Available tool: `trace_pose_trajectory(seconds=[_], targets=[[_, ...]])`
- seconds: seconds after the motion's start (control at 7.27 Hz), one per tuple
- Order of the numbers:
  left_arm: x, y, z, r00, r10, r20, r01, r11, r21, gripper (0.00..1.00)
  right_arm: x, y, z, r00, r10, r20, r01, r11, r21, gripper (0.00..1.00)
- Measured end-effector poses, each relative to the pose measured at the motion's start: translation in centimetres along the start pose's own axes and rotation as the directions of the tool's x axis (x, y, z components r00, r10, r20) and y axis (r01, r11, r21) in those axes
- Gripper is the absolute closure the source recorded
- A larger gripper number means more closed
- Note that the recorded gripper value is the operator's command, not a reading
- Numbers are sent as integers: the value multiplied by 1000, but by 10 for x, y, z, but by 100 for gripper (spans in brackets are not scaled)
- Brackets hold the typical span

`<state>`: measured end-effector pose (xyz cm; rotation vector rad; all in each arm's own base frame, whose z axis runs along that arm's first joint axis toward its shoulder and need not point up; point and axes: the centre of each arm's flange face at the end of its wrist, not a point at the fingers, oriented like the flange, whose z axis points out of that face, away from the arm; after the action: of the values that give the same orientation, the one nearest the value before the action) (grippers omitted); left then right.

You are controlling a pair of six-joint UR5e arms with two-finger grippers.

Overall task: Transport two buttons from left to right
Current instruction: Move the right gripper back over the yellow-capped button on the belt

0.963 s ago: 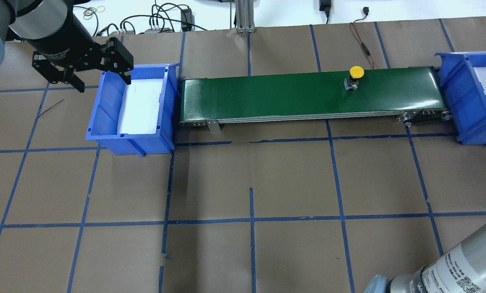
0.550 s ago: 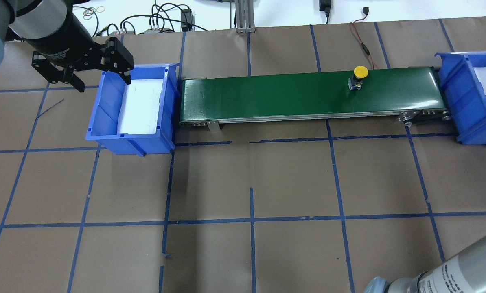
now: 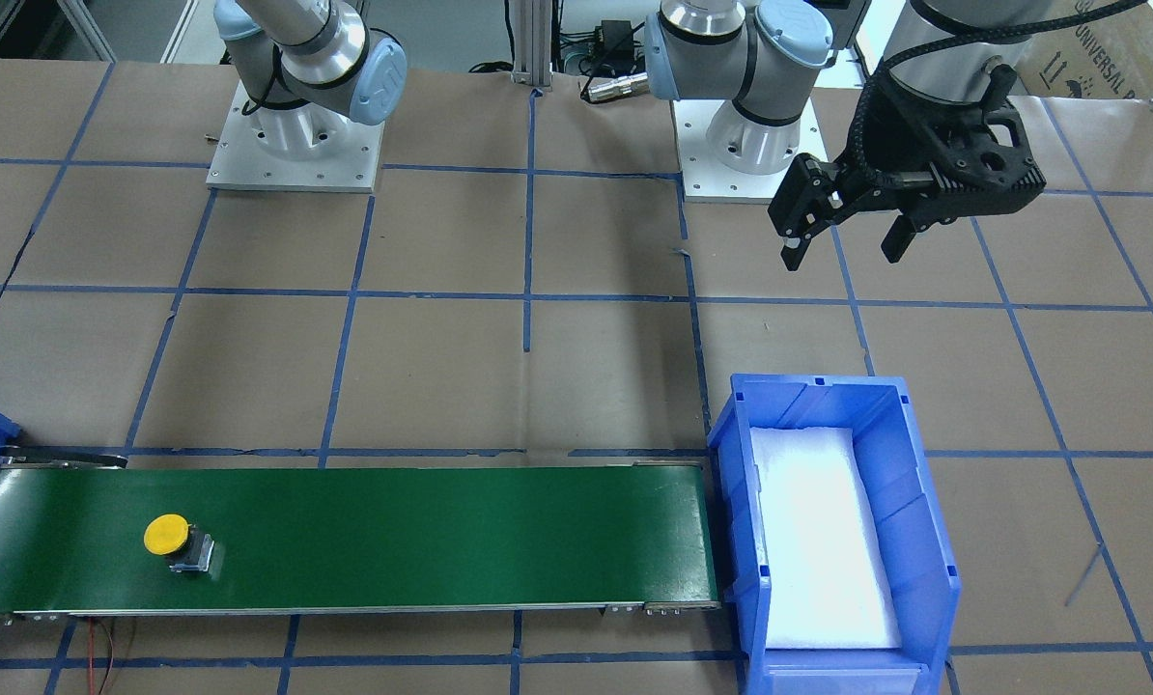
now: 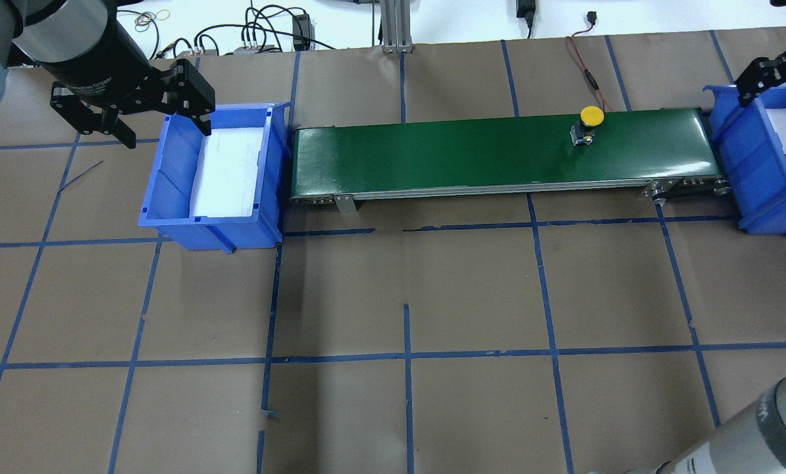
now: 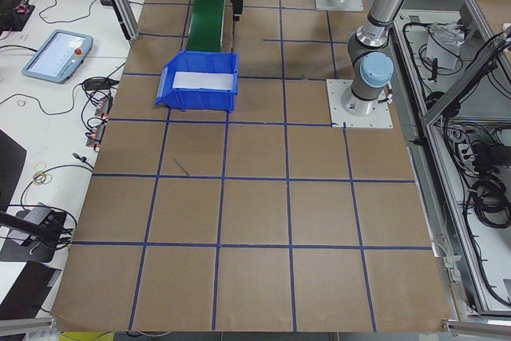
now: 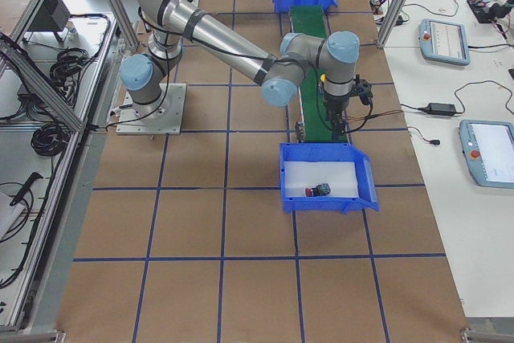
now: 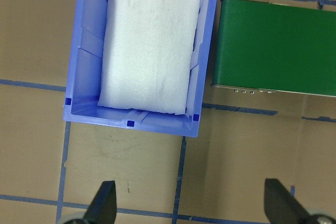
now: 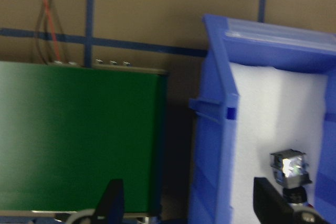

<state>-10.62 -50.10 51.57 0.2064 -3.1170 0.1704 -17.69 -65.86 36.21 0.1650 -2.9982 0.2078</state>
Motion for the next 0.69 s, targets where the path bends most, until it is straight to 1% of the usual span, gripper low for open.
trace_pose_trajectory(seconds=[0.14, 0.28, 0.55, 0.69], targets=[[0, 0, 0, 1000, 0, 0, 0, 1000, 0, 0, -30, -12, -3, 999, -13, 29, 12, 1000, 22, 11], [0, 0, 0, 1000, -1, 0, 1, 1000, 0, 0, -58, -22, -5, 999, -23, 48, 21, 999, 33, 11], [-1, 0, 0, 1000, -1, 0, 1, 1000, 0, 0, -102, -33, -6, 997, -32, 65, 29, 999, 37, 11], [-1, 0, 0, 1000, -1, -1, 1, 1000, 0, 0, -120, -37, -5, 997, -18, 72, 16, 999, 34, 11]])
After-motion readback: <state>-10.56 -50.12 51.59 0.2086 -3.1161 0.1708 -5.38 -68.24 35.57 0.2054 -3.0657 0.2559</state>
